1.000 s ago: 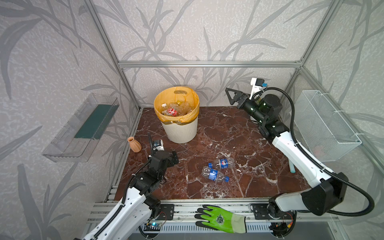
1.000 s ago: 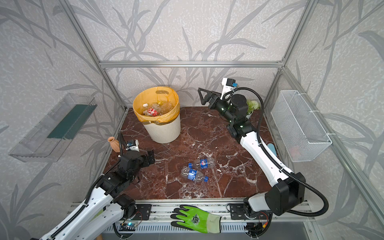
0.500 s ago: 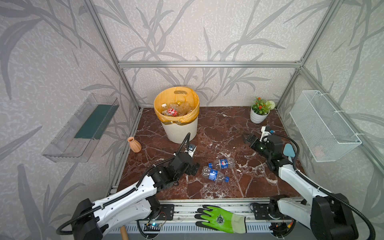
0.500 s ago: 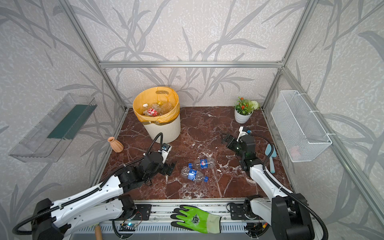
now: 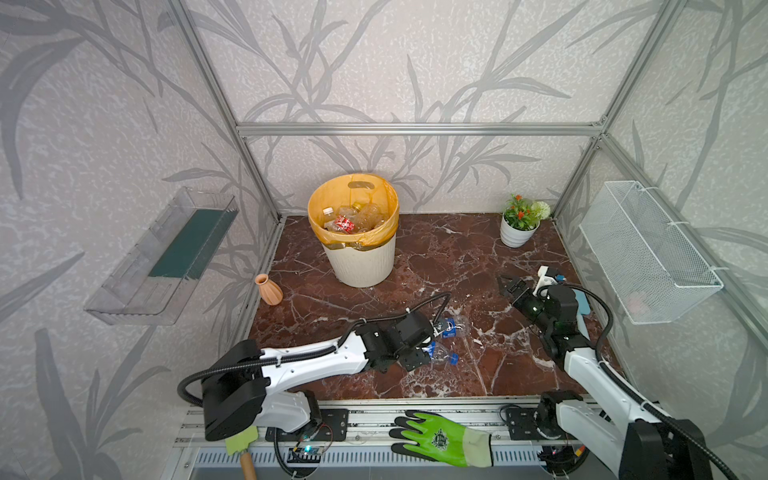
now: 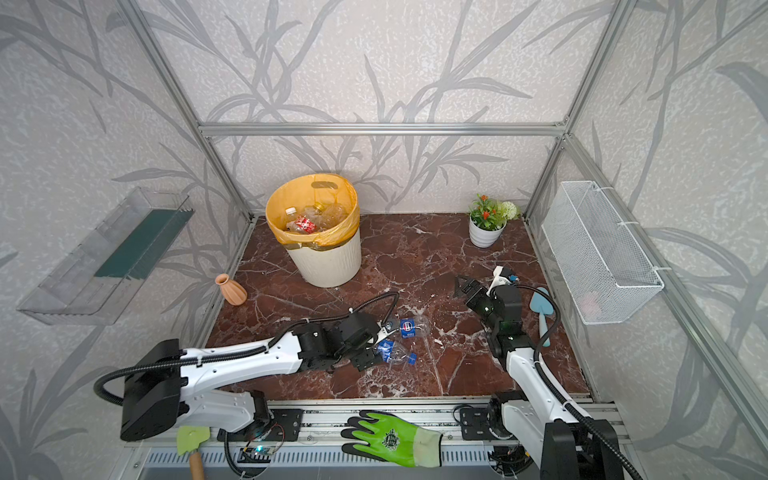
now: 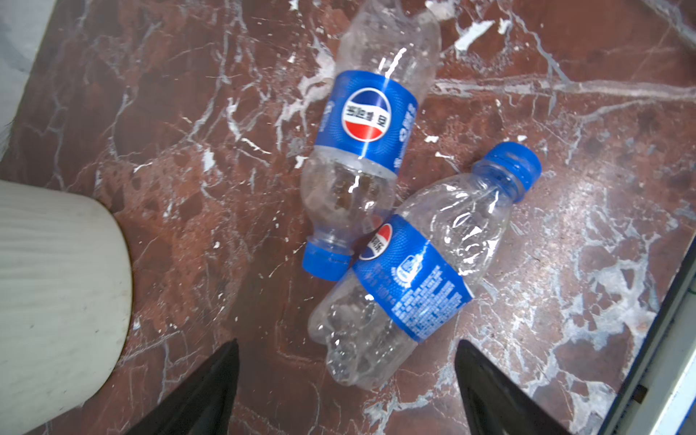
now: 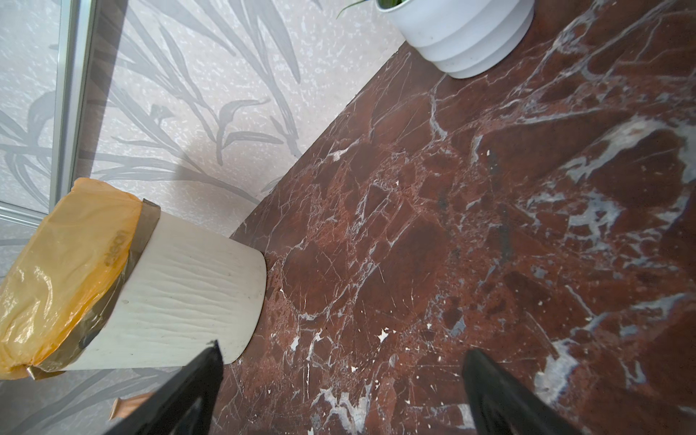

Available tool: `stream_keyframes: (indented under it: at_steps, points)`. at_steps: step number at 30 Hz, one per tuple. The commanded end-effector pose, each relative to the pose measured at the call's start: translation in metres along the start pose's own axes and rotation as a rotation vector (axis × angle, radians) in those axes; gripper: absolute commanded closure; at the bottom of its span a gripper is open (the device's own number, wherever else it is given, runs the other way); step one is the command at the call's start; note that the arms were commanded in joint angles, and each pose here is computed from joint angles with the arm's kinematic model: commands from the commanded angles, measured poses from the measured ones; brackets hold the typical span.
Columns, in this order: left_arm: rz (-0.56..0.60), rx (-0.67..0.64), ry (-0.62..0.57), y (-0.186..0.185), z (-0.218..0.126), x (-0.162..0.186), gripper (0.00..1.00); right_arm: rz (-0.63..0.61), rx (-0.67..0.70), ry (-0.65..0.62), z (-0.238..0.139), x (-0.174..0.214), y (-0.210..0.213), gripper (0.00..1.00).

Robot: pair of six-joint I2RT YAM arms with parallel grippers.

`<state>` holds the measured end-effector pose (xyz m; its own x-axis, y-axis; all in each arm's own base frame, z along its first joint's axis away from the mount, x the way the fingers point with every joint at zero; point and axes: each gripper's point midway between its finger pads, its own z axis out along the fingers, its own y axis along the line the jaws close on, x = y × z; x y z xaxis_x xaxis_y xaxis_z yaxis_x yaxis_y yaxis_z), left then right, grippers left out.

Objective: Throw the plastic bottles in the bin
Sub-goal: 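Reach the left gripper down onto the Pepsi bottle nearest the robot and close it, then carry the Pepsi bottle over the bin and open the left gripper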

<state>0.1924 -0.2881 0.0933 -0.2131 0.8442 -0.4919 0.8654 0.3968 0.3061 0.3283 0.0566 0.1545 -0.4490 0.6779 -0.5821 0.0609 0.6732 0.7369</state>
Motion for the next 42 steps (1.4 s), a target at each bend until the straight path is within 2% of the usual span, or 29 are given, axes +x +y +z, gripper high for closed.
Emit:
stream_keyframes:
  at_steps: [1,8,13,22,25,30,35,42]
  points:
    - [0.113,0.046,0.014,-0.012,0.004,-0.008,0.13,0.022,0.002,0.0,-0.003,0.002,-0.006,0.01]
    - [0.18,0.079,0.048,-0.022,0.023,-0.011,0.15,0.044,0.01,-0.005,-0.006,0.003,-0.014,0.01]
    - [0.22,0.125,0.12,-0.033,0.039,0.0,0.18,0.049,0.019,-0.013,-0.009,0.002,-0.019,0.01]
    - [0.23,0.132,0.17,-0.039,0.064,0.008,0.18,0.044,0.04,-0.003,-0.011,0.008,-0.026,0.01]
    - [0.227,0.148,0.181,-0.042,0.067,0.01,0.23,0.048,0.041,-0.004,-0.012,0.007,-0.027,0.01]
    - [0.206,0.157,0.169,-0.044,0.064,0.01,0.31,0.053,0.039,-0.003,-0.012,0.008,-0.028,0.01]
    - [0.171,0.161,0.123,-0.042,0.052,0.004,0.43,0.063,0.046,-0.003,-0.012,0.009,-0.03,0.01]
    - [0.106,0.138,0.013,-0.033,0.02,-0.013,0.47,0.075,0.046,-0.007,-0.012,0.009,-0.031,0.01]
